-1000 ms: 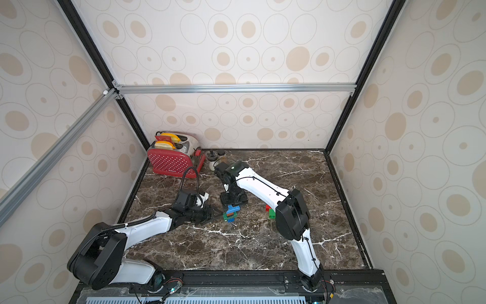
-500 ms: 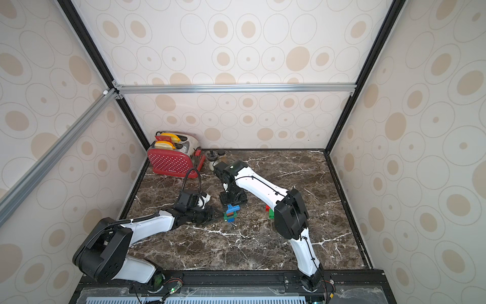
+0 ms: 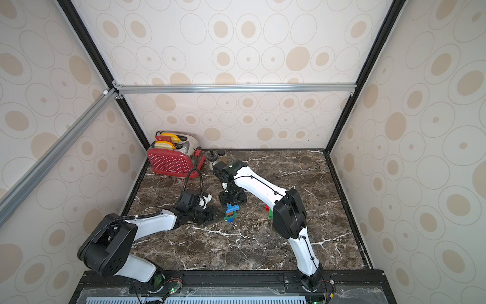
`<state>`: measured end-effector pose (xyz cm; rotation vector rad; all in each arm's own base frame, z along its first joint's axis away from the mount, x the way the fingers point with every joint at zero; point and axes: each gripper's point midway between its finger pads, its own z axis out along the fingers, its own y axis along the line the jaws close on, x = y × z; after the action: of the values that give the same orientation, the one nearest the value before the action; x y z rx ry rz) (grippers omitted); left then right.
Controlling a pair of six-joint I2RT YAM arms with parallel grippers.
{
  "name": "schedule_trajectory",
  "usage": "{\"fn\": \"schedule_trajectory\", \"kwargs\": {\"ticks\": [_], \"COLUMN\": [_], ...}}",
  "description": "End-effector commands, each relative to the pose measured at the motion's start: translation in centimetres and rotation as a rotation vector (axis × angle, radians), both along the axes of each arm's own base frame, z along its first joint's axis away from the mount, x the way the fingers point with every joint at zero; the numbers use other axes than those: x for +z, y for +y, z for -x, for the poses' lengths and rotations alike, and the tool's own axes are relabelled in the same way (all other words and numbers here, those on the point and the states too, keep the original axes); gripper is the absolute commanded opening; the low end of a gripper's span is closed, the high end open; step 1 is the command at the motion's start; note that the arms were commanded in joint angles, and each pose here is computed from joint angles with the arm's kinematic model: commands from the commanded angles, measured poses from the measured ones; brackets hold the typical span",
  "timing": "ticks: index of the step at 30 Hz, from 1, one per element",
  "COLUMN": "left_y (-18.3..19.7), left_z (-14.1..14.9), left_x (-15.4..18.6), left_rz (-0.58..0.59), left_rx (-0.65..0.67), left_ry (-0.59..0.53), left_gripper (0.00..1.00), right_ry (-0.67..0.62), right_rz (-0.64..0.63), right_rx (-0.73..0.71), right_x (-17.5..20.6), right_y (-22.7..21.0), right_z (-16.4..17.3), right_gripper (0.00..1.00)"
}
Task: Assemble the letter f with lego
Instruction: Assemble the lego brick with the lego brick.
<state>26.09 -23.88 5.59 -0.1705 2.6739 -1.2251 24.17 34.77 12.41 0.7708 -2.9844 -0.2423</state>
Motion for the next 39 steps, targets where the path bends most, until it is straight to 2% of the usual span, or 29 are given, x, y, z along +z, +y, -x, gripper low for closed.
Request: {"fn": "schedule_trajectory", "kwargs": {"ticks": [1, 16, 27, 39], "left_y": [-0.3, -0.1, 0.0, 0.2], "left_z": [-0.5, -0.4, -0.4, -0.5], "left_x": [0.2, -0.3, -0.4, -0.4], "left_rz": [-0.008, -0.020, -0.025, -0.032], "left_rx": [-0.012, -0.004, 0.002, 0.011], "left_ry": [-0.024, -0.015, -0.013, -0.010], "left_gripper": [0.53, 0.54, 0.53, 0.53], "right_ry": [0.036, -0.015, 0.004, 0.035], "right_rz": [0.032, 0.103, 0.119, 0.150], "right_rx": [0.030, 0.034, 0.035, -0.036], "right_x": [-1.4, -1.1, -1.8, -3.5], "right_y": [0.1, -1.8, -2.1, -3.3], "right_z": [0.8, 0.0, 0.2, 1.6], "right_gripper": [0.53, 0.52, 0.52, 0.52]}}
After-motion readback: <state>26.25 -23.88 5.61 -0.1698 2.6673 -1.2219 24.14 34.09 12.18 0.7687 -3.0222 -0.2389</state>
